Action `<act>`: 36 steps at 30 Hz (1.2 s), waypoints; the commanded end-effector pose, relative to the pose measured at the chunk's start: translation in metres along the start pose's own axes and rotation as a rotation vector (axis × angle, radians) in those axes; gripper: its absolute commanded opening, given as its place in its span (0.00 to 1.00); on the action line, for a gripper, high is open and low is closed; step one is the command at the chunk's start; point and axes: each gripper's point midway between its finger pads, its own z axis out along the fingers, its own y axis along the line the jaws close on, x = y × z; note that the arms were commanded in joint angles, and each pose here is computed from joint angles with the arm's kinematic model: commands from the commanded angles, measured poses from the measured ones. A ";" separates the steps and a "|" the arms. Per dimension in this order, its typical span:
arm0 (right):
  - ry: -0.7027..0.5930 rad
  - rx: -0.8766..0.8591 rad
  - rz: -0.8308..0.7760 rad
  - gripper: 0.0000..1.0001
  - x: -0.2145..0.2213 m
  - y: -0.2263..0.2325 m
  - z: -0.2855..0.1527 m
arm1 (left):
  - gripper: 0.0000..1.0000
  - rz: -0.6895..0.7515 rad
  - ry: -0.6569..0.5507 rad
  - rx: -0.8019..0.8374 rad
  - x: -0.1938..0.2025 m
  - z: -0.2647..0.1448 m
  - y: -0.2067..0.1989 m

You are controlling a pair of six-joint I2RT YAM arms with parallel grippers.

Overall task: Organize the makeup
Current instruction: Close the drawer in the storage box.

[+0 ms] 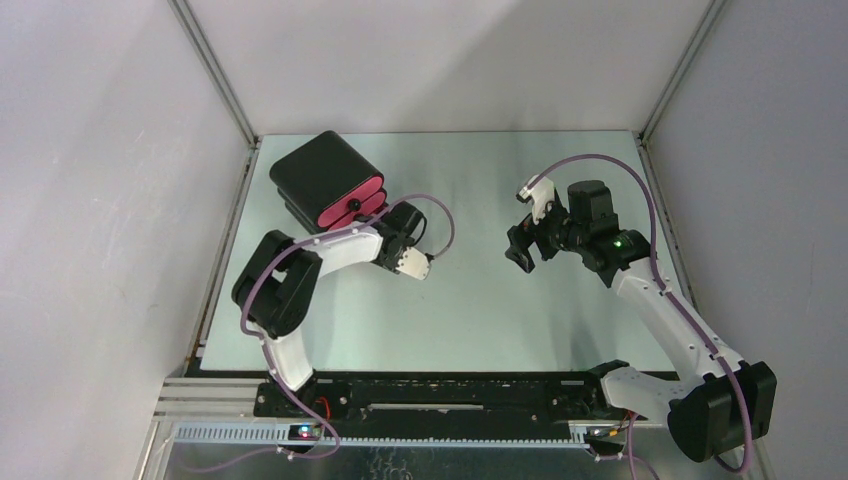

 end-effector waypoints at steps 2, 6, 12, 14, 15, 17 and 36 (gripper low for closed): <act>-0.010 -0.003 -0.016 0.99 -0.002 -0.002 0.000 | 0.53 -0.019 0.050 -0.056 0.021 0.000 0.028; -0.010 -0.002 -0.016 0.99 -0.002 -0.002 0.000 | 0.57 -0.028 0.075 -0.064 0.032 0.005 0.030; -0.006 -0.002 -0.014 0.99 -0.001 -0.002 0.001 | 0.64 -0.016 0.114 -0.084 0.044 0.008 0.033; -0.006 -0.002 -0.014 0.99 -0.001 -0.002 0.001 | 0.66 -0.009 0.125 -0.091 0.047 0.010 0.034; -0.006 -0.003 -0.015 0.99 -0.001 -0.002 0.001 | 0.67 -0.006 0.132 -0.095 0.048 0.010 0.035; -0.007 -0.002 -0.014 0.99 -0.001 -0.002 0.001 | 0.68 0.001 0.142 -0.101 0.050 0.010 0.035; -0.011 -0.003 -0.012 1.00 -0.003 -0.001 0.001 | 0.82 -0.149 -0.151 -0.129 0.001 -0.040 0.012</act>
